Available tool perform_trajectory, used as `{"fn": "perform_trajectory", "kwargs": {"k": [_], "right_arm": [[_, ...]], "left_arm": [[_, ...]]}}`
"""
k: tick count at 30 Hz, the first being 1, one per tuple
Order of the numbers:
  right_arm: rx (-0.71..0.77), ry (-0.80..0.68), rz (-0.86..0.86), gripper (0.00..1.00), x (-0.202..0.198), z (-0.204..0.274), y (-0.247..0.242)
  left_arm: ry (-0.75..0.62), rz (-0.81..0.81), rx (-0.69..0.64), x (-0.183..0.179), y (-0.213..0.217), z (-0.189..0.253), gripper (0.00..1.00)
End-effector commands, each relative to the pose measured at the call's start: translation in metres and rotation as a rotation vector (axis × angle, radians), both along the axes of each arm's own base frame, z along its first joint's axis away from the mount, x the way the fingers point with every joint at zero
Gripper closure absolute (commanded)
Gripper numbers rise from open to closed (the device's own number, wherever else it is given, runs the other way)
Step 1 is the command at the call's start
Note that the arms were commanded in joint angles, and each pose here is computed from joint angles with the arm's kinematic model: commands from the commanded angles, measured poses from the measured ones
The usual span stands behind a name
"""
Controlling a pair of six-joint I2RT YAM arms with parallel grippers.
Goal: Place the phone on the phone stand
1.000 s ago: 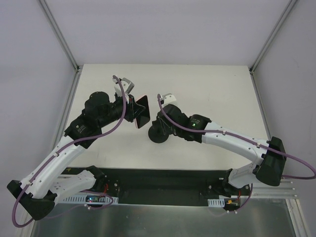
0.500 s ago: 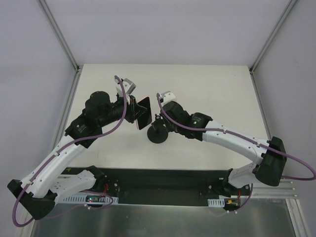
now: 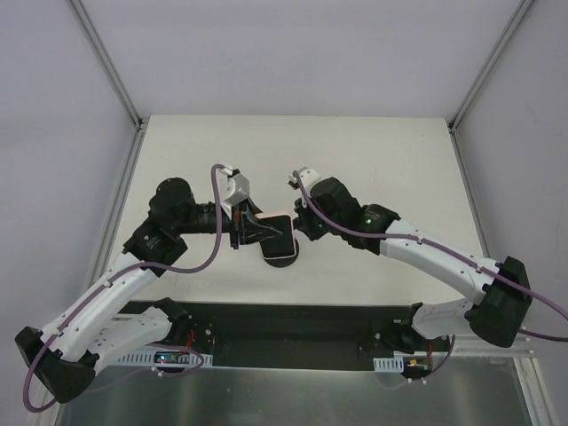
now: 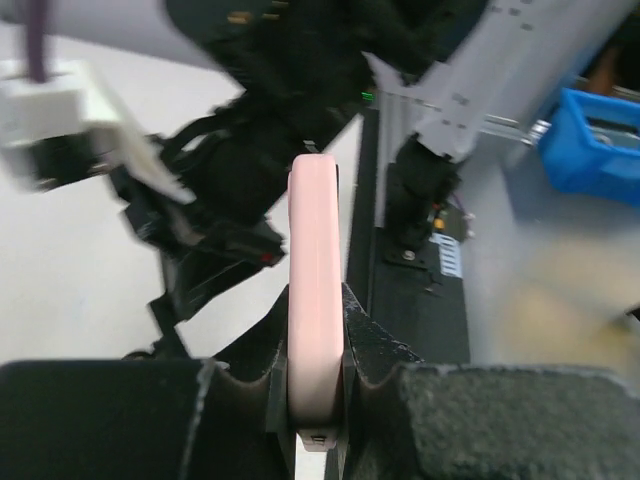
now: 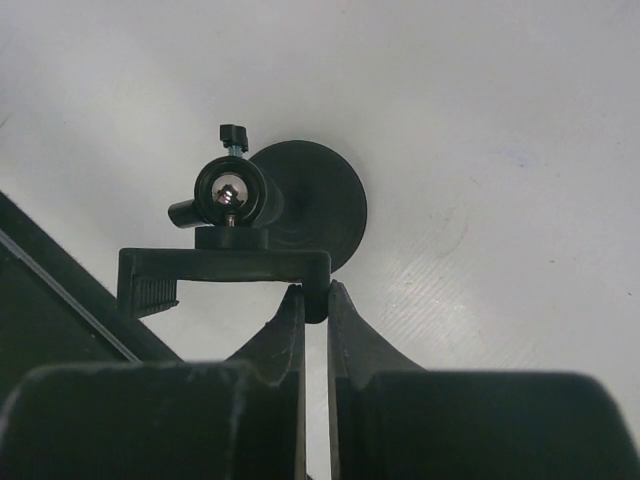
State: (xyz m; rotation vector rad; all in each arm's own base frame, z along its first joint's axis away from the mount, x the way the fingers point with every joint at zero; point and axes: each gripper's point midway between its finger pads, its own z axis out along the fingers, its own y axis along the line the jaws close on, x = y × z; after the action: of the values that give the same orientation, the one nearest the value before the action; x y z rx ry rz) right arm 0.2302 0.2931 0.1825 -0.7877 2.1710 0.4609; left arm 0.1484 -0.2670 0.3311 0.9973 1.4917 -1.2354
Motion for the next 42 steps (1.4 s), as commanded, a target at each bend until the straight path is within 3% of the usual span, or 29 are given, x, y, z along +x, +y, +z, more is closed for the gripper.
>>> {"fn": "perform_trajectory", "kwargs": {"k": [1,4,10,17,32,42], "right_arm": [[0.125,0.038,0.131,0.99,-0.013,0.022,0.016],[0.14,0.067,0.145,0.99,-0.013,0.021,0.015],[0.176,0.087,0.166,0.99,-0.014,0.027,0.017],[0.192,0.097,0.178,0.99,-0.016,0.031,0.019],[0.243,0.113,0.192,0.99,-0.018,0.034,0.023],[0.251,0.137,0.265,0.99,-0.027,0.029,0.021]], "left_arm": [[-0.231,-0.382,-0.162,-0.05,-0.007,0.03,1.0],[-0.241,-0.451,-0.153,-0.042,-0.023,0.024,1.0],[-0.298,-0.435,-0.131,-0.011,-0.045,0.011,1.0],[-0.236,-0.505,-0.097,0.006,-0.063,-0.005,1.0],[-0.222,-0.472,-0.052,0.023,-0.067,-0.046,1.0],[-0.258,-0.497,-0.019,0.023,-0.058,-0.049,1.0]]}}
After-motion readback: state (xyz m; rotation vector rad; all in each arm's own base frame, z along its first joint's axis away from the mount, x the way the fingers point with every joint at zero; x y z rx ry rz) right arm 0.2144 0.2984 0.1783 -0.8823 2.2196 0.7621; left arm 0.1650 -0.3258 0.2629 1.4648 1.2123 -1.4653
